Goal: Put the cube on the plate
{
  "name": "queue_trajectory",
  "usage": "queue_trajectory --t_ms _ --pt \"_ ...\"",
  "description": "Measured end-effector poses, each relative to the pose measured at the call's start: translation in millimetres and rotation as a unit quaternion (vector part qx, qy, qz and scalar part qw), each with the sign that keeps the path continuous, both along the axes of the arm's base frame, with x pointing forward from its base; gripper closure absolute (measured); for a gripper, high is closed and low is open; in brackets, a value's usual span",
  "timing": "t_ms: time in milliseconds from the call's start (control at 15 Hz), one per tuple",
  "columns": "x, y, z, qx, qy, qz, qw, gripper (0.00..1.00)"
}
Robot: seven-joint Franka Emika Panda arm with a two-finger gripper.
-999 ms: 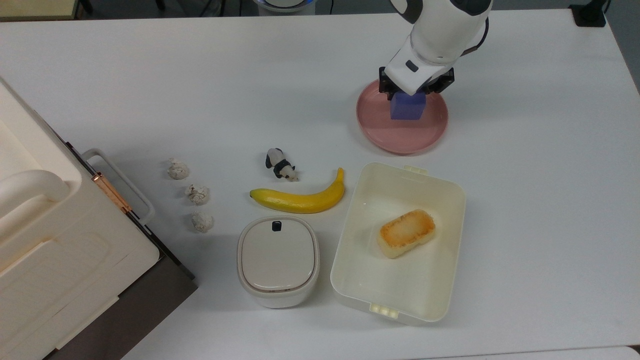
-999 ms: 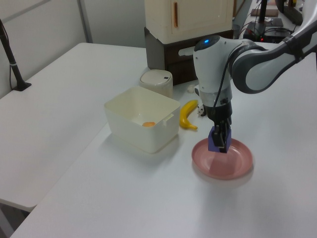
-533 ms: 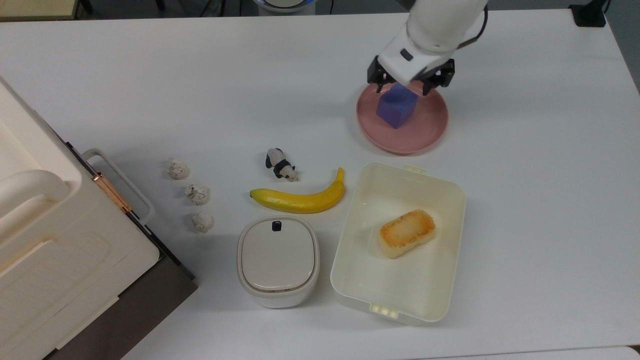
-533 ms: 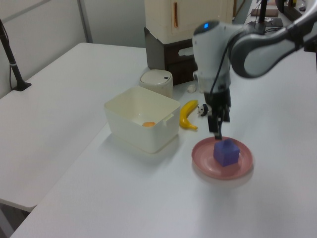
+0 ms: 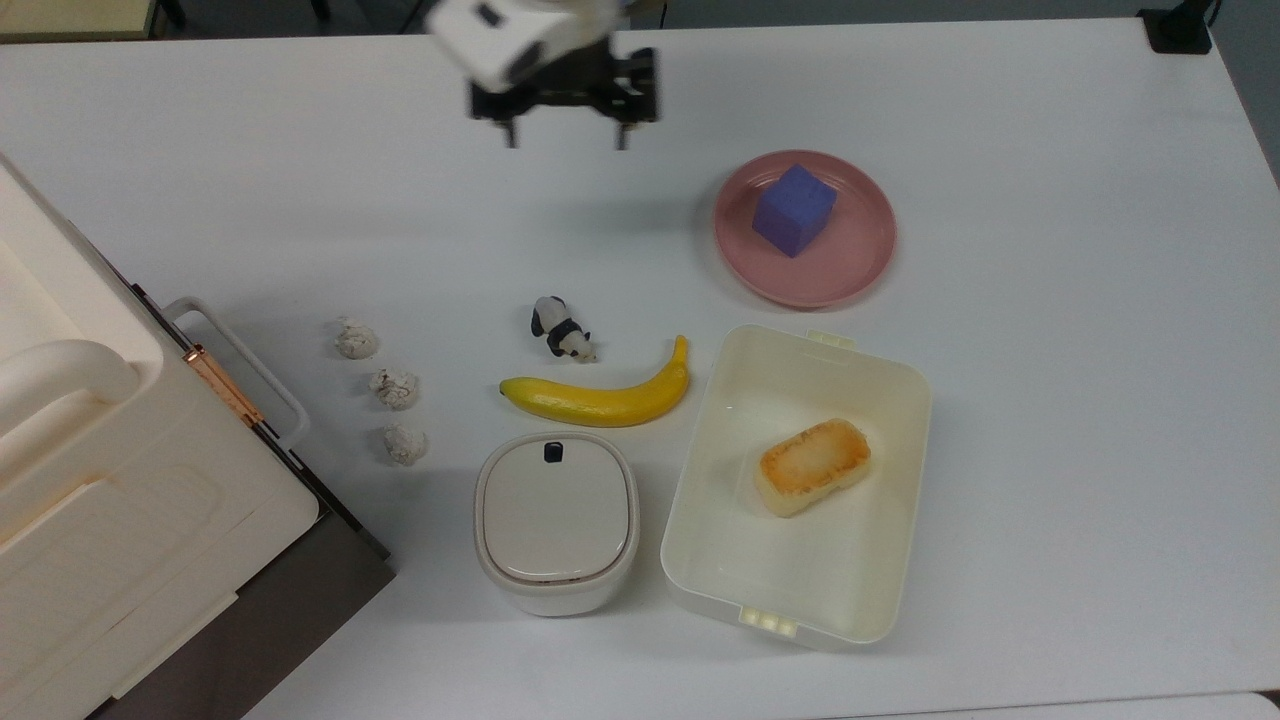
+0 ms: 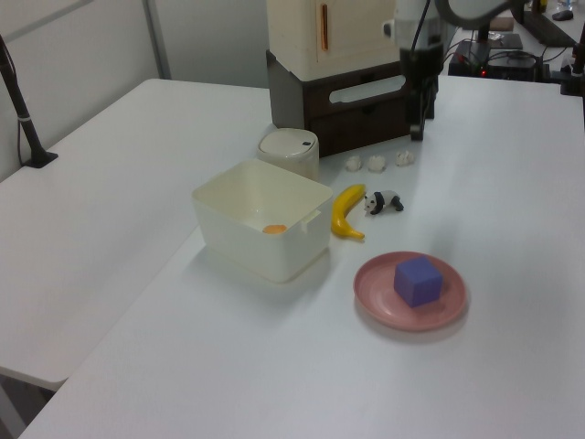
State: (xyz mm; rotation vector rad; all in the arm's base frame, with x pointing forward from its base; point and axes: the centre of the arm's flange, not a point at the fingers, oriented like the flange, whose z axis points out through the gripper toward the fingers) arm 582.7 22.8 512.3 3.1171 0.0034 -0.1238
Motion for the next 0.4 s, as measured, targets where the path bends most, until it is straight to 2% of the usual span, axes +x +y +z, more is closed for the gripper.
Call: queue_trajectory --t_ms 200,400 --pt "1.5 -43.8 5.8 -0.001 -0.005 -0.016 0.9999 0.0" --pt "2.6 -43.0 10.1 -0.002 -0.01 -0.015 0.9998 0.0"
